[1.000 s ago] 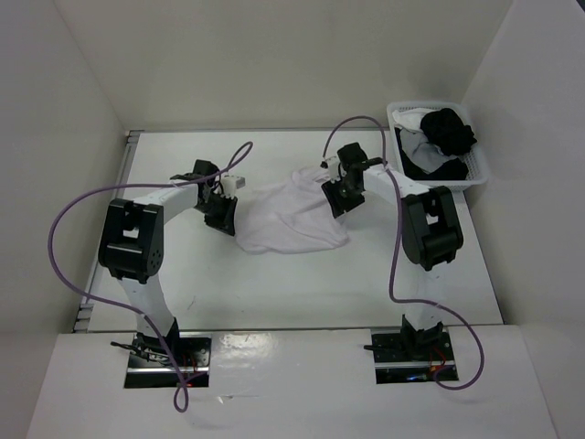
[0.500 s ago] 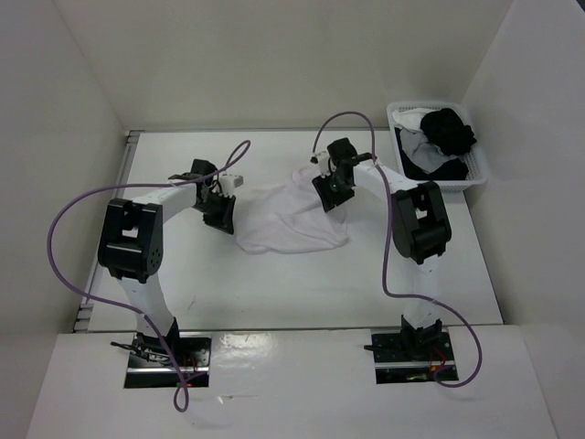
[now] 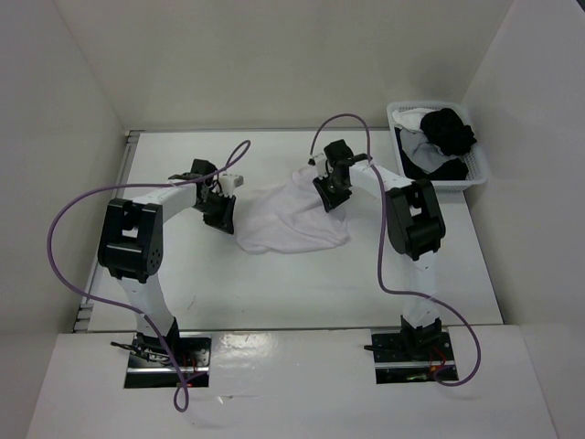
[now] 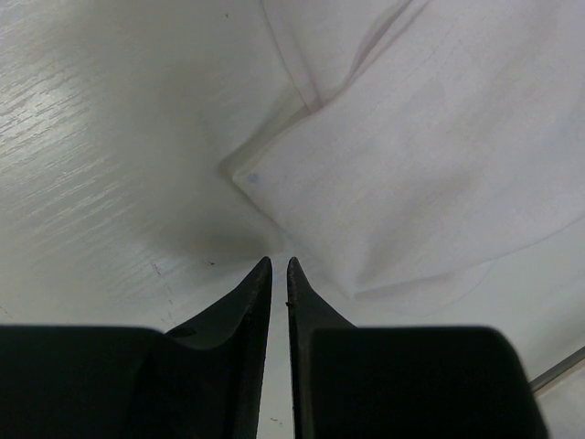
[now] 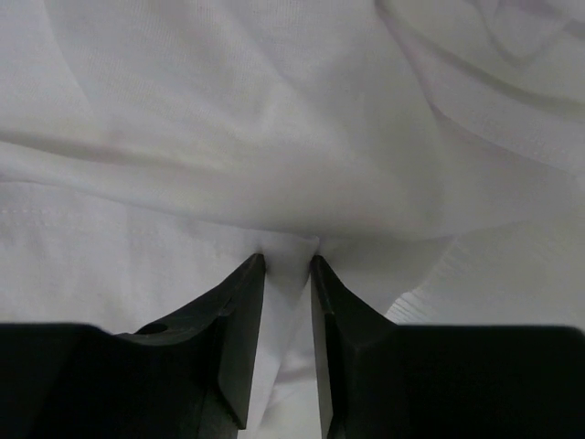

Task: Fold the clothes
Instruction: Flatten the tank top out

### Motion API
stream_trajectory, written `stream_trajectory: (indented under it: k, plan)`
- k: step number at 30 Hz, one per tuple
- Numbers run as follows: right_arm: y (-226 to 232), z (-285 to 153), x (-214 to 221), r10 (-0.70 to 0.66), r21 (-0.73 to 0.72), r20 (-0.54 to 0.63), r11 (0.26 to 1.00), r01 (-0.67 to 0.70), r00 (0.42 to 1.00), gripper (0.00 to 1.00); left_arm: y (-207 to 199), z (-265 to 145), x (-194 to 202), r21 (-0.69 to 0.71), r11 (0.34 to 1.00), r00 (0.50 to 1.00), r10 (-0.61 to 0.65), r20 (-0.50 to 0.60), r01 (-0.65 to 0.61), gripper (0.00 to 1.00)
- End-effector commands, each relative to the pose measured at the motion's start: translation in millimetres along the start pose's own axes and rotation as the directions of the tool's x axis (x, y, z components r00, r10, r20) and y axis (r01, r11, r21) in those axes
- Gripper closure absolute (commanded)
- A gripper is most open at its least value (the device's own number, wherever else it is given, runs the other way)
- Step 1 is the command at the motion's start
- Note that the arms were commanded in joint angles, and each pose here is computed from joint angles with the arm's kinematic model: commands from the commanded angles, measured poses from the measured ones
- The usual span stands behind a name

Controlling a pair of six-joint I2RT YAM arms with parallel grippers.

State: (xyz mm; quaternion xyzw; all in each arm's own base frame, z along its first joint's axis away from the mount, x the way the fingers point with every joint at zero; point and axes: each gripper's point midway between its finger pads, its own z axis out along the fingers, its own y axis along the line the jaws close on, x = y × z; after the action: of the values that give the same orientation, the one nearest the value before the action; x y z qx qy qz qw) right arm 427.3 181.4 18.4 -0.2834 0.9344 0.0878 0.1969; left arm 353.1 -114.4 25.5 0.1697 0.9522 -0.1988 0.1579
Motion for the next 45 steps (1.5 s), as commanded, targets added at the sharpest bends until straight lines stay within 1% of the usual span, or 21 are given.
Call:
stream_trajectory:
  k: [1, 2, 5, 6, 11, 12, 18, 22, 23, 31, 36, 39, 42, 43, 45]
  plan:
    - [2, 8, -10, -0.014, 0.003, 0.018, 1.0, 0.014, 1.0, 0.66, -5, -7, -13, 0.024, 1.0, 0.999, -0.004, 0.044, 0.003, 0.82]
    - [2, 7, -8, -0.013, 0.001, 0.009, 1.0, 0.013, 1.0, 0.71, -2, -8, -13, 0.021, 1.0, 0.999, -0.012, 0.047, 0.011, 0.82]
    - [2, -5, -17, -0.018, 0.007, 0.04, 1.0, 0.017, 0.999, 0.76, -3, -8, -13, 0.03, 0.999, 0.999, -0.012, 0.048, 0.011, 0.82]
    - [3, -11, -18, -0.019, 0.009, 0.051, 1.0, 0.019, 0.999, 0.8, -3, -8, -13, 0.03, 0.999, 0.999, -0.012, 0.048, 0.011, 0.82]
    - [3, -22, -17, -0.021, 0.021, 0.061, 1.0, 0.02, 0.998, 0.8, -4, -5, -11, 0.04, 0.999, 0.999, -0.016, 0.041, 0.014, 0.82]
    - [3, -27, -20, -0.023, 0.023, 0.074, 0.999, 0.022, 0.997, 0.82, -4, -5, -11, 0.04, 0.999, 0.999, -0.016, 0.041, 0.014, 0.82]
    - [4, -29, -18, -0.023, 0.023, 0.073, 1.0, 0.021, 0.997, 0.83, -7, 0, -13, 0.075, 0.997, 0.999, -0.021, 0.034, 0.019, 0.72]
    - [4, -29, -18, -0.023, 0.023, 0.073, 1.0, 0.021, 0.997, 0.83, -6, -1, -28, 0.071, 0.997, 0.997, -0.016, 0.069, 0.011, 0.7]
    - [4, -29, -18, -0.023, 0.023, 0.073, 1.0, 0.021, 0.997, 0.83, -5, 3, -26, 0.072, 0.997, 0.998, -0.021, 0.059, 0.017, 0.69]
    - [4, -27, -14, -0.031, 0.022, 0.063, 0.999, 0.029, 0.998, 0.84, 5, 22, -29, 0.066, 0.997, 0.998, -0.048, 0.037, 0.045, 0.69]
    - [6, -27, -15, -0.031, 0.013, 0.065, 0.999, 0.03, 0.997, 0.85, 12, 25, -31, 0.034, 0.998, 0.998, -0.045, 0.04, 0.043, 0.69]
    - [6, -27, -15, -0.031, 0.013, 0.065, 0.999, 0.03, 0.997, 0.88, 12, 25, -31, 0.034, 0.998, 0.998, -0.045, 0.04, 0.043, 0.69]
    - [6, -30, -17, -0.032, 0.015, 0.074, 0.999, 0.031, 0.997, 0.89, 11, 24, -32, 0.044, 0.998, 0.998, -0.045, 0.042, 0.043, 0.76]
    - [6, -30, -17, -0.032, 0.015, 0.074, 0.999, 0.031, 0.997, 0.9, 11, 24, -32, 0.044, 0.998, 0.998, -0.036, 0.042, 0.034, 0.82]
    - [6, -30, -17, -0.032, 0.015, 0.074, 0.999, 0.031, 0.997, 0.94, 10, 24, -30, 0.045, 0.998, 0.999, -0.039, 0.034, 0.038, 0.9]
